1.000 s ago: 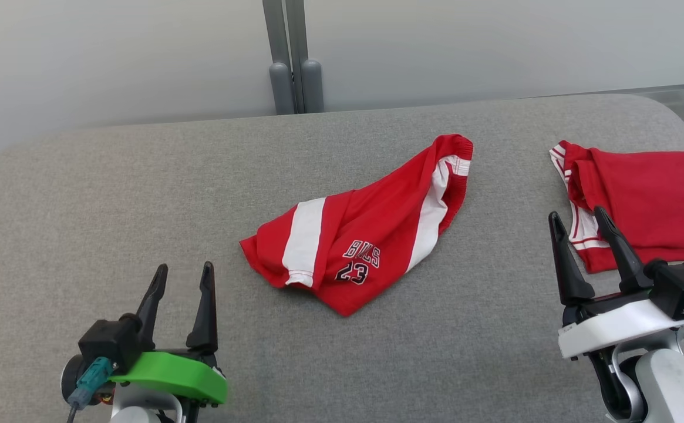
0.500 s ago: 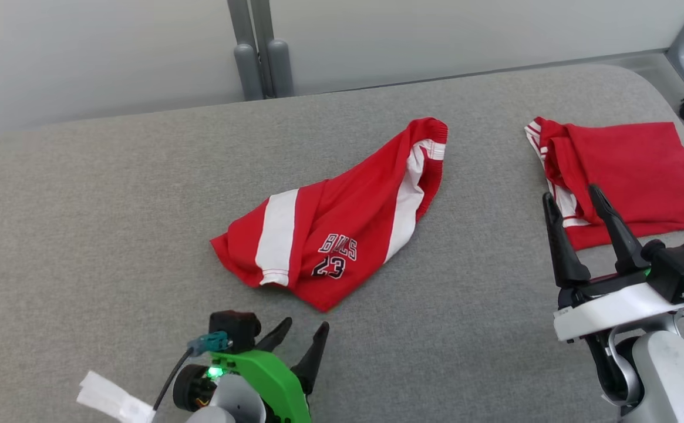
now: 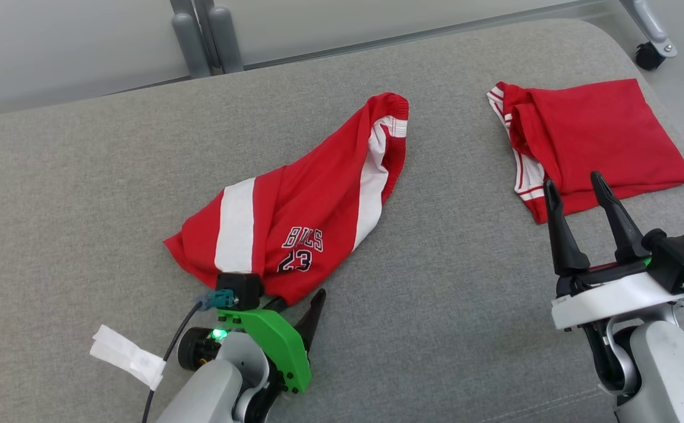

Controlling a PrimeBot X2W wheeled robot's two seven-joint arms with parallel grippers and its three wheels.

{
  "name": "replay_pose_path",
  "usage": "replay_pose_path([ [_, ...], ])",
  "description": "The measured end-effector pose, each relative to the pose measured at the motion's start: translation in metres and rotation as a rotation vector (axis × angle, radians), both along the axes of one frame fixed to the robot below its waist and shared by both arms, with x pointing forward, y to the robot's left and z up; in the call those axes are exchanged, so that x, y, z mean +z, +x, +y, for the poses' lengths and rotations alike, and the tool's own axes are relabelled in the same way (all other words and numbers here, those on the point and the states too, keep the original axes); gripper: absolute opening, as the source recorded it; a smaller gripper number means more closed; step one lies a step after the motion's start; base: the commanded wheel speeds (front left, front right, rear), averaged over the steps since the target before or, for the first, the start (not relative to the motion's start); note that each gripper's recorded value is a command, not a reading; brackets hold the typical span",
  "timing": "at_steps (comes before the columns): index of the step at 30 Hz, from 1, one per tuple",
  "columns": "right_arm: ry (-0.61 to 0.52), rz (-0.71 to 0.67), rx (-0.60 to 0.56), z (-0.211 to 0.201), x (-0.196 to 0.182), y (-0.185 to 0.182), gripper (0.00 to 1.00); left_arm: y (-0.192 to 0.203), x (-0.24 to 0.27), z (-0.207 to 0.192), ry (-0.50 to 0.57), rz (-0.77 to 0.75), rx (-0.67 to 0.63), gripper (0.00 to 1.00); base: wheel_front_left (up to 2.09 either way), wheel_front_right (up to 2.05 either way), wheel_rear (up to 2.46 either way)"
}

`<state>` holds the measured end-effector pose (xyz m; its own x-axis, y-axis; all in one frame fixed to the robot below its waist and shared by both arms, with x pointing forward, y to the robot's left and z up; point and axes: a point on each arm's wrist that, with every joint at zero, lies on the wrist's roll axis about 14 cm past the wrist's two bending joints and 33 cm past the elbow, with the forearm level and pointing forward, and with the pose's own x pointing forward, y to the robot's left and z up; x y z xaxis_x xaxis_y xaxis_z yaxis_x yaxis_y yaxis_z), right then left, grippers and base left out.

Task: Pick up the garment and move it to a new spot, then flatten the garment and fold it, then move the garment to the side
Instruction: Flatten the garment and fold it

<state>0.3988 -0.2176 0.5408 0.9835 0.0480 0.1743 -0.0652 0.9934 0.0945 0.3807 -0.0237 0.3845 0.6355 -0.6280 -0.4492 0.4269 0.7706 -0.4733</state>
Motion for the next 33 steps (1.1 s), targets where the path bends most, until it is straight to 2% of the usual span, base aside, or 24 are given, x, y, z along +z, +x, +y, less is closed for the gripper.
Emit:
replay_pose_path([
  [1, 0.000, 0.001, -0.004, -0.001, 0.000, 0.000, 1.00, 0.001, 0.002, -0.002, -0.010, -0.008, -0.001, 0.00, 0.00, 0.00, 0.00],
  [9, 0.006, 0.000, 0.031, 0.011, -0.001, 0.002, 1.00, 0.011, 0.045, 0.002, -0.117, -0.120, 0.037, 0.00, 0.00, 0.00, 0.00],
  [17, 0.014, -0.013, 0.096, 0.033, 0.004, 0.003, 1.00, 0.003, 0.083, 0.055, -0.123, -0.155, 0.105, 0.00, 0.00, 0.00, 0.00],
  [25, 0.016, 0.025, 0.117, 0.037, -0.008, 0.003, 1.00, -0.023, 0.069, 0.122, -0.025, 0.006, 0.175, 0.00, 0.00, 0.00, 0.00],
  [28, 0.015, 0.051, 0.112, 0.034, -0.016, 0.001, 1.00, -0.031, 0.048, 0.150, 0.060, 0.084, 0.208, 0.00, 0.00, 0.00, 0.00],
  [33, 0.003, 0.083, 0.088, 0.022, -0.026, 0.000, 1.00, -0.050, 0.014, 0.168, 0.109, 0.232, 0.220, 0.00, 0.00, 0.00, 0.00],
])
